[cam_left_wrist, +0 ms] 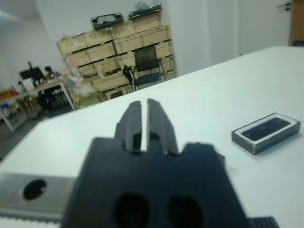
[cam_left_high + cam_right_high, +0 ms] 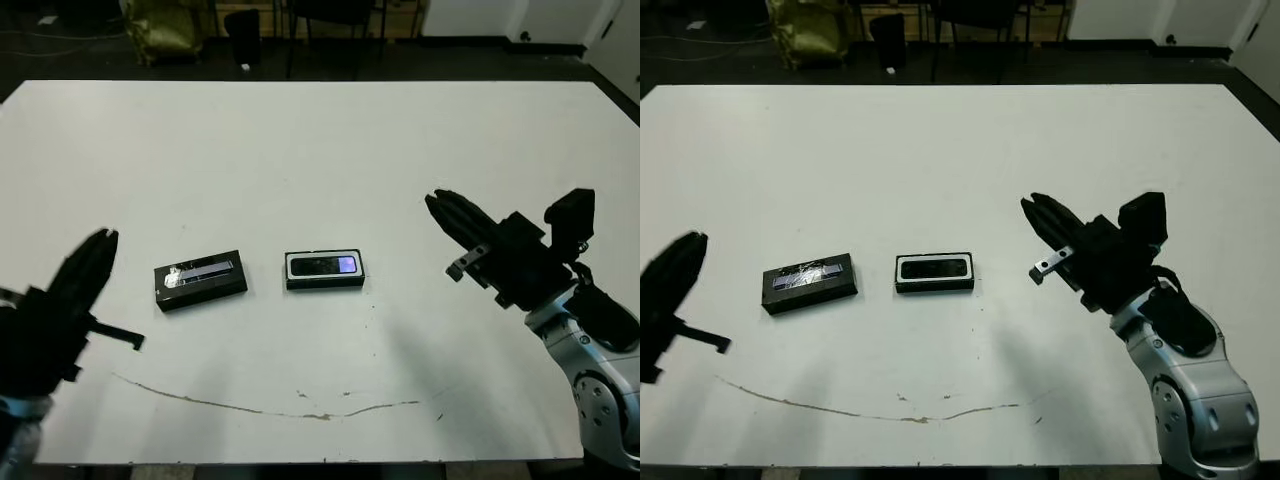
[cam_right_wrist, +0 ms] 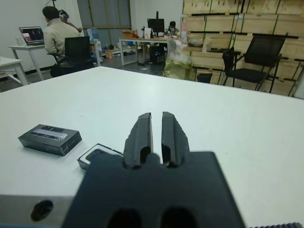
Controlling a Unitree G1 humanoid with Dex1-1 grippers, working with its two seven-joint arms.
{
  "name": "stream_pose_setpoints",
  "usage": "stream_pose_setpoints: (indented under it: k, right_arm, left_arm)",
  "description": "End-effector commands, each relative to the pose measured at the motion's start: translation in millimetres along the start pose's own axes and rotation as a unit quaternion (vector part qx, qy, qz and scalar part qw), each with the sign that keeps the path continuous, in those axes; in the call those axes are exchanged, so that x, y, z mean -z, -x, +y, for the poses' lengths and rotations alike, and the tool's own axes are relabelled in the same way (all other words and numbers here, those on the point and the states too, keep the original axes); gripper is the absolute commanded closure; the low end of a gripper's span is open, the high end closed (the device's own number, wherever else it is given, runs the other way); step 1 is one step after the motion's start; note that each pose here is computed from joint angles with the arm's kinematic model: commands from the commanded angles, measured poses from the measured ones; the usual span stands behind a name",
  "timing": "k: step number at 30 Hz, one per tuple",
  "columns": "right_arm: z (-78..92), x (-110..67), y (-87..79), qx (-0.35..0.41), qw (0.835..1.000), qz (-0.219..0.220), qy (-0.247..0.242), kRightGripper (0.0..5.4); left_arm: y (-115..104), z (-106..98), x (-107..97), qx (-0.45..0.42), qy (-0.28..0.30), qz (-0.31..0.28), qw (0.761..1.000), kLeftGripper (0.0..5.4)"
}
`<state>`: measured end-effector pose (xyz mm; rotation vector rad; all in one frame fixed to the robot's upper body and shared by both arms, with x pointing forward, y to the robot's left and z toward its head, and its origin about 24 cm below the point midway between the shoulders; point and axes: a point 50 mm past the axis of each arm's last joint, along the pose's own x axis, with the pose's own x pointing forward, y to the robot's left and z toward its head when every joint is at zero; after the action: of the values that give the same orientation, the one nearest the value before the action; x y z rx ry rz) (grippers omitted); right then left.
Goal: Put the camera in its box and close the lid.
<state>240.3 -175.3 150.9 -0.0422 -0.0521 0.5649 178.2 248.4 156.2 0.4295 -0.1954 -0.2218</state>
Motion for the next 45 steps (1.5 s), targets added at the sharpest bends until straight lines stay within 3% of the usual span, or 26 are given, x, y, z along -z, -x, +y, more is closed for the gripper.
stream_pose_setpoints:
  k: [1, 6, 11, 18, 24, 34, 42, 45]
  right_arm:
    - [-3.7, 4.0, 4.4, 0.015, 1.000, 0.018, -0.010, 5.39]
    - [-5.3, 5.9, 2.6, 0.017, 1.000, 0.017, -0.016, 5.40]
    - [-6.5, 7.6, 1.5, 0.016, 0.999, 0.017, -0.024, 5.40]
    - [-7.6, 8.8, 3.2, 0.021, 0.999, 0.027, -0.028, 5.40]
    - [-7.6, 10.1, 4.4, 0.022, 0.999, 0.028, -0.030, 5.40]
    - [-7.1, 17.5, 1.8, 0.019, 0.998, 0.029, -0.047, 5.40]
    - [-5.6, 21.4, 0.7, 0.022, 0.998, 0.035, -0.042, 5.40]
    - [-5.5, 23.0, 0.9, 0.019, 0.998, 0.035, -0.041, 5.40]
  left_arm:
    - [-8, 16, -2, 0.034, -0.020, 0.041, 0.998, 5.31]
    - [-34, 39, -8, 0.148, -0.028, 0.057, 0.987, 4.31]
    - [-61, 55, -12, 0.282, -0.065, 0.092, 0.953, 3.09]
    - [-89, 58, -4, 0.396, -0.047, 0.118, 0.909, 1.42]
    - [-100, 53, 2, 0.466, -0.019, 0.143, 0.873, 0.02]
    - [-109, 44, 17, 0.505, 0.039, 0.184, 0.843, 0.02]
    - [-110, 45, 25, 0.515, 0.038, 0.186, 0.836, 0.02]
    - [-110, 48, 30, 0.517, 0.067, 0.189, 0.832, 0.02]
